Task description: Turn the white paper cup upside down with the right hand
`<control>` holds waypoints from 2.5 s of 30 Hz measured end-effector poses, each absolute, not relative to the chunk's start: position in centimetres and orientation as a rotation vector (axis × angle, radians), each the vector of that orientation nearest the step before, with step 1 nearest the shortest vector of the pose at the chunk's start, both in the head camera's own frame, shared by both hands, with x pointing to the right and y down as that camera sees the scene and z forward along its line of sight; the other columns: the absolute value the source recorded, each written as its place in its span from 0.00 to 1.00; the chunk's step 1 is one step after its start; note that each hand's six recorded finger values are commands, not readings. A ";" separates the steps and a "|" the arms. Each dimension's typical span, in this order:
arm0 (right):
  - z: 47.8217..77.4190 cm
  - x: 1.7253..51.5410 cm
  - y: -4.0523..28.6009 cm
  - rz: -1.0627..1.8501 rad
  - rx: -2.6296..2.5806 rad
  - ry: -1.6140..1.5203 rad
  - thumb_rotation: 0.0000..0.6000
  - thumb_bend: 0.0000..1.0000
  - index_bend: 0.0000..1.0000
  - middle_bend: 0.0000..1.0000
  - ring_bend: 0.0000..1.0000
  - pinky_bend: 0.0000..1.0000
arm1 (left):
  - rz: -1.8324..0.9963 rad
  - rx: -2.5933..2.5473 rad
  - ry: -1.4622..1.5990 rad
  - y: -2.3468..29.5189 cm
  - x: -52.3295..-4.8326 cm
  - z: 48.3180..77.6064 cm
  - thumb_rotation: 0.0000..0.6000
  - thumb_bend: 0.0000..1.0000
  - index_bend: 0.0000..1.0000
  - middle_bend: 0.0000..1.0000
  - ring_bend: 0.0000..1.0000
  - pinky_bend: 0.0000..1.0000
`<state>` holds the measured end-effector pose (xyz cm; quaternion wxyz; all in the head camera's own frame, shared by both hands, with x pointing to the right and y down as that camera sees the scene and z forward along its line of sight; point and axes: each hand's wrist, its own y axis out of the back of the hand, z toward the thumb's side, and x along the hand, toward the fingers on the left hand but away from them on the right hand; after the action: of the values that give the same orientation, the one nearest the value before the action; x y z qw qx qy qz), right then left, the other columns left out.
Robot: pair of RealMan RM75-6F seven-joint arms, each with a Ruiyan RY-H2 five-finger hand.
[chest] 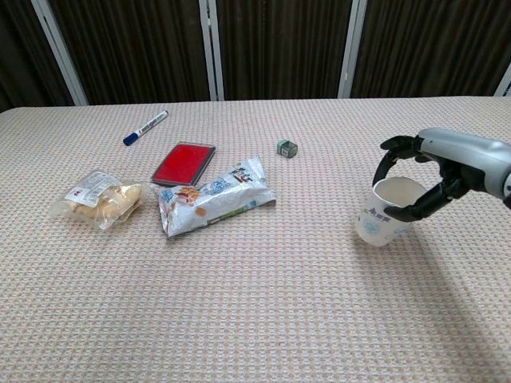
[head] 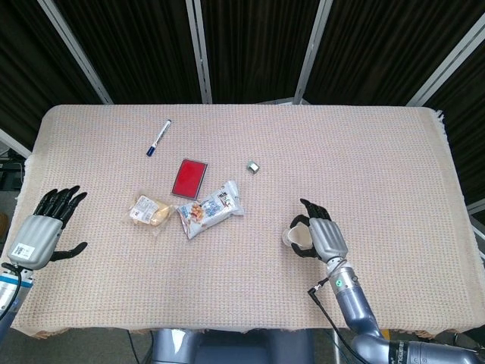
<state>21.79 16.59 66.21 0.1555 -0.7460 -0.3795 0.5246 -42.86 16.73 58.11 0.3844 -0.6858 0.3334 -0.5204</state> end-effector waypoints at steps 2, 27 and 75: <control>66.5 22.0 16.6 1.518 -2.128 -1.089 1.00 0.22 0.41 0.00 0.00 0.00 | -1.326 -1.748 0.849 16.7 -42.8 58.1 1.00 0.16 0.00 0.00 0.00 0.00; 68.0 26.6 17.2 1.740 -1.815 -1.009 1.00 0.22 0.17 0.00 0.00 0.00 | -1.327 -1.745 0.851 16.7 -42.8 58.1 1.00 0.16 0.00 0.00 0.00 0.00; 67.1 23.4 14.4 1.442 -2.016 -1.485 1.00 0.15 0.41 0.03 0.00 0.00 | -1.326 -1.749 0.850 16.7 -42.8 58.1 1.00 0.16 0.00 0.00 0.00 0.00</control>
<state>23.42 14.35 67.06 0.1255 -0.6922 -0.5099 0.4951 -42.80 16.67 58.14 0.3840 -0.6860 0.3337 -0.5202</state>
